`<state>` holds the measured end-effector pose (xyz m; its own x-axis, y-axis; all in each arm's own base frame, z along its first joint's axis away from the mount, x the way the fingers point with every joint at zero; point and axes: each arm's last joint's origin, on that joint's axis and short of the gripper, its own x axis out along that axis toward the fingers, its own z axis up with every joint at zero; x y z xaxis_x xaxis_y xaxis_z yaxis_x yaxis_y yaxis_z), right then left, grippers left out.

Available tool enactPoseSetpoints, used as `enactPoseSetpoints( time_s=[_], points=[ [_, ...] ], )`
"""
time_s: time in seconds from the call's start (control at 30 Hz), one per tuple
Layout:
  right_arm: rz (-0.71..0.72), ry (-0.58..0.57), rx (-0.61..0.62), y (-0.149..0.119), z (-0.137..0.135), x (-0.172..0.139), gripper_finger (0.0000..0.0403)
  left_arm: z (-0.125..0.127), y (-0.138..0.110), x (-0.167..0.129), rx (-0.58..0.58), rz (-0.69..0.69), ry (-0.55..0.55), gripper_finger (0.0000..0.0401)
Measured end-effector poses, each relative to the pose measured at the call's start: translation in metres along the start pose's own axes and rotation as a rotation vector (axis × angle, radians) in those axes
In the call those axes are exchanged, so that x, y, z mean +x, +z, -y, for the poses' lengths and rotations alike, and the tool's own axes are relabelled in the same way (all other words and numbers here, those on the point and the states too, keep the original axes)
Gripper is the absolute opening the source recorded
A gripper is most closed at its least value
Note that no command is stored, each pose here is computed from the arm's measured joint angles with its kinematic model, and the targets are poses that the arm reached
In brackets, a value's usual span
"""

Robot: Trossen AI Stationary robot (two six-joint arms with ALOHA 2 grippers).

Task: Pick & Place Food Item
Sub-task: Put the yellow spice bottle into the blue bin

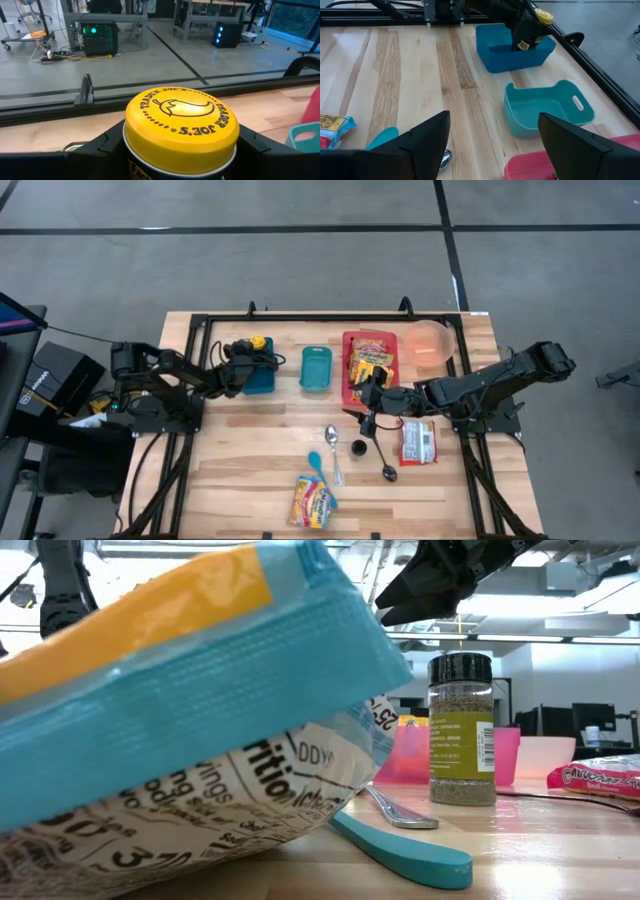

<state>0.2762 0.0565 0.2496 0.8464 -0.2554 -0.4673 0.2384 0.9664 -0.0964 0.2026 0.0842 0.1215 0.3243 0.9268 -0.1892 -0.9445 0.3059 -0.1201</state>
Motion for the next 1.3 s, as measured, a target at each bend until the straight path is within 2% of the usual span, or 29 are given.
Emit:
enactPoseSetpoints(
  time_s=[0.2, 0.67, 1.17, 1.3],
  points=[
    [0.000, 0.000, 0.000, 0.000, 0.000, 0.000, 0.0297, -0.001, -0.005, 0.002, -0.006, 0.010, 0.045, 0.0214],
    [0.001, 0.000, 0.001, 0.000, 0.000, 0.000, 0.0297, 0.000, -0.004, 0.002, -0.037, 0.022, 0.051, 0.0214],
    [0.001, 0.000, 0.001, 0.000, 0.000, 0.000, 0.0297, 0.008, 0.002, -0.003, -0.010, 0.058, -0.037, 0.0214],
    [0.001, 0.000, 0.001, 0.000, 0.000, 0.000, 0.0297, 0.010, 0.001, -0.004, 0.020, 0.038, -0.100, 0.0214]
  ],
)
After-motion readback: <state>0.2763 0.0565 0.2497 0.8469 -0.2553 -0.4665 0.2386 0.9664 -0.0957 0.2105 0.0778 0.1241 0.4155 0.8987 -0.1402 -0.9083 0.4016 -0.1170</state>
